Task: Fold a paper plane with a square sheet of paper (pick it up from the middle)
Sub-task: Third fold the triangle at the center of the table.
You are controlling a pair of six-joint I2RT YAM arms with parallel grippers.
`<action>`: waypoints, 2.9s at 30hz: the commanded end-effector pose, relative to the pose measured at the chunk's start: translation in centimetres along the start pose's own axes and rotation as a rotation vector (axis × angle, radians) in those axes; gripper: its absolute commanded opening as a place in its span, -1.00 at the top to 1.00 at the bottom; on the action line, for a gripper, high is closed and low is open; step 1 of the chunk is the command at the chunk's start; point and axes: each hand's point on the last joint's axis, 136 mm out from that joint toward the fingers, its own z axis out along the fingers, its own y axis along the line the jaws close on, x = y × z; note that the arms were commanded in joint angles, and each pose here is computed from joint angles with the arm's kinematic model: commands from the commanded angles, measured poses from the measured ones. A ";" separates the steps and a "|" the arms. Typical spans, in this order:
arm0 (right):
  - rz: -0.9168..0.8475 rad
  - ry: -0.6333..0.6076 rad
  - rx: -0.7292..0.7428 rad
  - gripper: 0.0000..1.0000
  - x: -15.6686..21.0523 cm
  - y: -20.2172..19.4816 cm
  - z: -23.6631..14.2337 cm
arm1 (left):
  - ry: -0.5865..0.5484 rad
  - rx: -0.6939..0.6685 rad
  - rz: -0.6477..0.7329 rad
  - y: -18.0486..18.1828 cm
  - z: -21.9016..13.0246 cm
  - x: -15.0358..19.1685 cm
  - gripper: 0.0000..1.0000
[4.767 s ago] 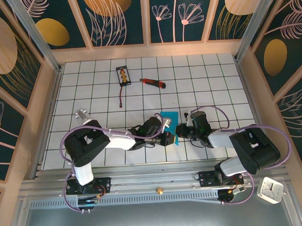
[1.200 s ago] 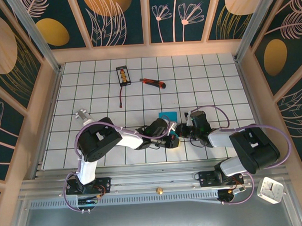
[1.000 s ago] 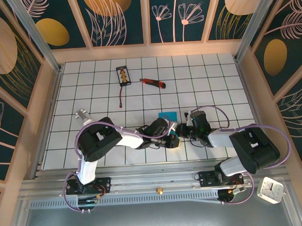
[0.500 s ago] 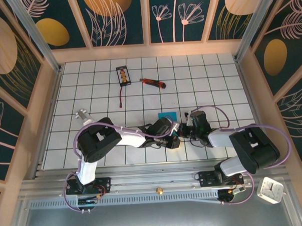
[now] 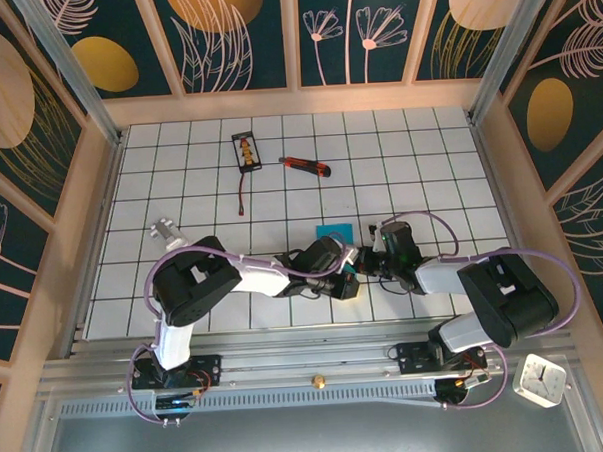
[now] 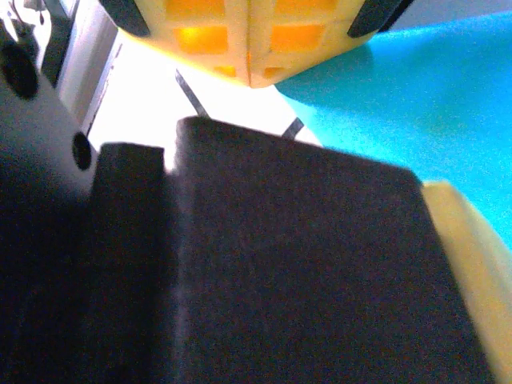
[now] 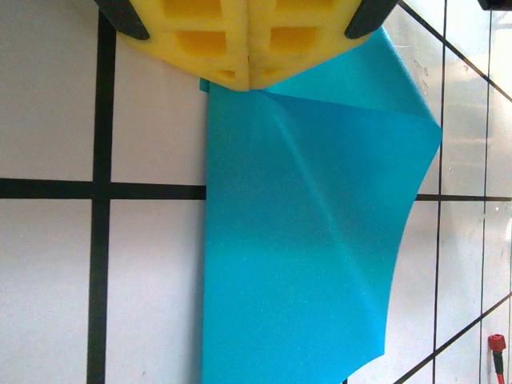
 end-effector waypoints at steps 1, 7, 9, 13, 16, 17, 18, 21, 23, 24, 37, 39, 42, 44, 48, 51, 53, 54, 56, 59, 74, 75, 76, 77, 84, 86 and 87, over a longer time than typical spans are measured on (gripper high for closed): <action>0.064 0.098 0.142 1.00 3.1 -3.7 0.4 | 0.146 0.130 0.060 -3.3 0.0 4.6 1.00; 0.064 0.101 0.141 1.00 3.2 -3.8 0.4 | 0.098 0.179 0.097 -4.7 -1.3 3.5 1.00; 0.063 0.099 0.140 1.00 3.2 -3.8 0.4 | 0.043 0.167 0.082 -4.3 -2.3 2.1 1.00; 0.065 0.099 0.140 1.00 3.2 -3.8 0.4 | -0.119 0.171 -0.049 -2.1 -5.4 -1.7 1.00; 0.065 0.097 0.141 1.00 3.1 -3.8 0.4 | -0.185 0.125 -0.105 -0.3 -6.3 -3.6 1.00; 0.067 0.098 0.142 1.00 3.2 -3.8 0.4 | -0.195 0.114 -0.111 0.0 -6.3 -4.1 1.00; 0.066 0.098 0.141 1.00 3.2 -3.8 0.4 | -0.196 0.099 -0.126 0.5 -6.1 -4.4 1.00; 0.068 0.099 0.142 1.00 3.2 -3.9 0.4 | -0.194 0.079 -0.148 1.3 -5.5 -5.4 1.00; 0.068 0.099 0.142 1.00 3.2 -3.9 0.4 | -0.188 0.057 -0.139 1.5 -5.1 -5.9 1.00; 0.069 0.100 0.141 1.00 3.2 -3.9 0.4 | -0.189 0.047 -0.132 1.7 -5.0 -6.2 1.00; 0.070 0.103 0.142 1.00 3.2 -3.9 0.5 | -0.163 -0.039 -0.150 4.8 -3.5 -6.8 1.00; 0.069 0.101 0.139 1.00 3.2 -3.8 0.5 | -0.166 -0.040 -0.142 4.8 -3.5 -7.0 1.00; 0.067 0.101 0.139 1.00 3.2 -3.8 0.5 | -0.157 -0.060 -0.136 5.1 -3.5 -6.7 1.00; 0.069 0.103 0.141 1.00 3.2 -3.9 0.5 | -0.141 -0.080 -0.137 5.6 -3.4 -6.3 1.00; 0.069 0.102 0.141 1.00 3.2 -3.9 0.5 | -0.139 -0.098 -0.127 5.5 -3.4 -6.9 1.00; 0.070 0.106 0.141 1.00 3.3 -3.9 0.5 | -0.132 -0.128 -0.117 5.9 -3.6 -7.0 1.00; 0.070 0.106 0.141 1.00 3.3 -3.9 0.5 | -0.122 -0.157 -0.113 6.4 -3.7 -6.8 1.00; 0.069 0.106 0.142 1.00 3.2 -3.9 0.5 | -0.113 -0.169 -0.114 6.7 -3.6 -6.5 1.00; 0.070 0.106 0.142 1.00 3.2 -3.9 0.5 | -0.091 -0.187 -0.119 7.2 -3.5 -5.9 1.00; 0.070 0.107 0.144 1.00 3.3 -4.0 0.5 | -0.068 -0.210 -0.114 7.8 -3.5 -5.1 1.00; 0.064 0.105 0.135 1.00 3.1 -3.6 0.5 | -0.035 -0.261 -0.105 9.3 -3.5 -3.7 1.00; 0.061 0.102 0.132 1.00 2.9 -3.5 0.5 | -0.033 -0.267 -0.103 9.4 -3.5 -3.7 1.00; 0.058 0.101 0.130 1.00 2.8 -3.4 0.5 | -0.032 -0.270 -0.102 9.4 -3.5 -3.7 1.00; 0.054 0.096 0.125 1.00 2.6 -3.3 0.5 | -0.032 -0.272 -0.102 9.5 -3.4 -3.7 1.00; -0.003 0.033 0.086 0.70 0.2 -1.1 -0.4 | -0.022 -0.313 -0.116 10.7 -3.3 -2.9 1.00; -0.028 0.000 0.089 0.57 -0.8 -0.4 -1.1 | -0.019 -0.318 -0.126 11.0 -3.2 -2.7 1.00; -0.036 -0.013 0.096 0.52 -1.2 -0.2 -1.6 | -0.017 -0.316 -0.130 11.0 -3.2 -2.5 1.00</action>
